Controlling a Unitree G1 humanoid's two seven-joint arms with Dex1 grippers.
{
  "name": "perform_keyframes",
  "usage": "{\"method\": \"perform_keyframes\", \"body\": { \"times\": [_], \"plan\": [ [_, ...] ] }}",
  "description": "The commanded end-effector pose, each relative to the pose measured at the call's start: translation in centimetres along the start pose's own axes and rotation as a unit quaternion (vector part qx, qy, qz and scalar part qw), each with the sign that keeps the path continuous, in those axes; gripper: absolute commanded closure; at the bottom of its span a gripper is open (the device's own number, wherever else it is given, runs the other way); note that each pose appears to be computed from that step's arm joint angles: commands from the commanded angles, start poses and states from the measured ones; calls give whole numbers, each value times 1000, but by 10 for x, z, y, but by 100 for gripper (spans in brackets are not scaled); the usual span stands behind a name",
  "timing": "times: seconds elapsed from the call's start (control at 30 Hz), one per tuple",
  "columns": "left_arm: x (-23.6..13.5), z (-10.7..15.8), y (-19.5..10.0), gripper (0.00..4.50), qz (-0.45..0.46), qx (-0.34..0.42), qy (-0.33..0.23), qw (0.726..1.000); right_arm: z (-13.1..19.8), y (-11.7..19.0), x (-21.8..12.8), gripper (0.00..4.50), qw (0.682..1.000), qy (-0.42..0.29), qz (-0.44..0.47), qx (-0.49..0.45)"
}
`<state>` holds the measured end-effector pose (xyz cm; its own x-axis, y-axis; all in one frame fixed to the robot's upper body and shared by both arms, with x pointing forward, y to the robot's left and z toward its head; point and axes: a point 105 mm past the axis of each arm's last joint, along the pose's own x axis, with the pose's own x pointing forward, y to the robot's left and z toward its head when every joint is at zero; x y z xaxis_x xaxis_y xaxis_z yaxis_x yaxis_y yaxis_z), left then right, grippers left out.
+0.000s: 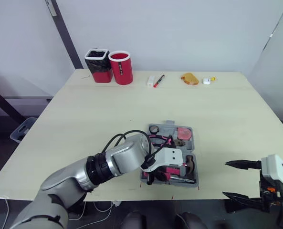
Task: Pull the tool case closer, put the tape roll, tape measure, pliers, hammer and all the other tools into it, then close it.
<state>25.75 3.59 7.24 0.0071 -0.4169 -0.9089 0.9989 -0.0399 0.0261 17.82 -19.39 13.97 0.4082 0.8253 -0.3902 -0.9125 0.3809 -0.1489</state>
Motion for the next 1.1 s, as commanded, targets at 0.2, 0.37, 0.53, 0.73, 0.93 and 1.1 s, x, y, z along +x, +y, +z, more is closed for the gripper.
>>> {"method": "perform_keyframes", "body": {
  "times": [0.2,0.37,0.53,0.73,0.93,1.1],
  "plan": [
    [-13,9,5,127,5,8,-47,999,8,2,1,0,1000,-12,-2,-22],
    [-28,-1,10,127,6,10,-101,995,7,3,2,0,1000,-14,-4,-20],
    [-44,-2,7,127,4,49,-239,970,6,4,3,0,1000,-18,-7,-17],
    [-49,-19,7,127,-17,-6,-318,948,5,4,3,0,1000,-20,-10,-13],
    [-34,-33,4,232,-23,6,-343,939,5,4,5,0,1000,-23,-12,-10],
    [-23,-36,5,445,-20,14,-342,939,6,5,4,0,1000,-23,-12,-9]
  ]
}}
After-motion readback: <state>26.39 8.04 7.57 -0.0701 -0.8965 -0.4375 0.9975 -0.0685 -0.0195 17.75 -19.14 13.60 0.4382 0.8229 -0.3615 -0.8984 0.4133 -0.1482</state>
